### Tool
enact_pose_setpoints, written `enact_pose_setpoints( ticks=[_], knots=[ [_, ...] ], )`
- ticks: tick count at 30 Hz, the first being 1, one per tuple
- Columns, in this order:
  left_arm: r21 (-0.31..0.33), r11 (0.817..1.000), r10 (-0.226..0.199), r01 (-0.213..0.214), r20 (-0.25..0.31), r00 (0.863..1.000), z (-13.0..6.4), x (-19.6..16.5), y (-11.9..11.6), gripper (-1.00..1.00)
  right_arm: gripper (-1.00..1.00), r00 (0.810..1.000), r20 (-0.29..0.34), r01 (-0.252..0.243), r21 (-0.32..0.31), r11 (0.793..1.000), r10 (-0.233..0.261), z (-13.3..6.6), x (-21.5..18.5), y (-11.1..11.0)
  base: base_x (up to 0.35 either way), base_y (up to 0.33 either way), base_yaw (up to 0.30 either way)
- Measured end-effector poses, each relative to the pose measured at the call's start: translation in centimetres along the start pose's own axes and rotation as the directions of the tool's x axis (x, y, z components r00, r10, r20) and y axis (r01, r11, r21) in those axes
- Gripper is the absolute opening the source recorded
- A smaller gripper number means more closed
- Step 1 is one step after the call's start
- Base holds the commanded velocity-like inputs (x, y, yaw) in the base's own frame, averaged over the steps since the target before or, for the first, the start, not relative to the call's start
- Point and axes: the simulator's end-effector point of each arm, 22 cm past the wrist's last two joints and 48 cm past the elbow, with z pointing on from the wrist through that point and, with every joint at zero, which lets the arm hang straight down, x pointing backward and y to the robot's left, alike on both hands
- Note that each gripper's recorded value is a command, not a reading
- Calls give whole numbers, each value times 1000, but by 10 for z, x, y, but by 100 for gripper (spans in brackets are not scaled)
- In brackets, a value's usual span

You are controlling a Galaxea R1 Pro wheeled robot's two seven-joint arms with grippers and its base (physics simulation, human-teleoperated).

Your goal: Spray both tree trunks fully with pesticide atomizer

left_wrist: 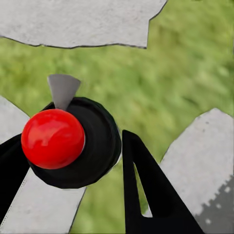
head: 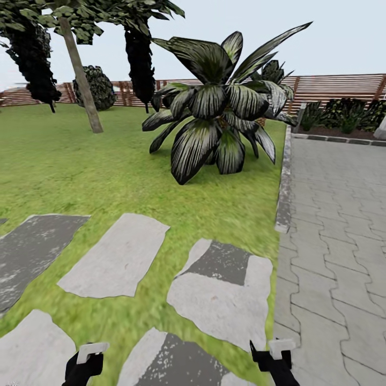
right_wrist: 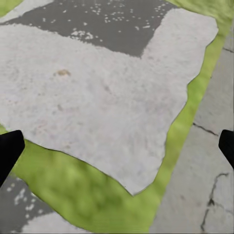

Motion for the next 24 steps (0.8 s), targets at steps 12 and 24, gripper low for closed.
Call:
enact_pose_setpoints(
  ticks=[12, 24],
  knots=[
    [-3, 1000, -5, 5, -5, 1000, 0, 3, 1, -100, 100, 1000, -6, 1, 0, 1000, -1, 0, 3, 0, 326, 67, 278],
    [-5, 1000, -5, 5, -10, 1000, 1, 5, 2, -100, 100, 1000, -12, 1, 0, 1000, -1, 0, 6, 0, 288, 201, 278]
  ],
)
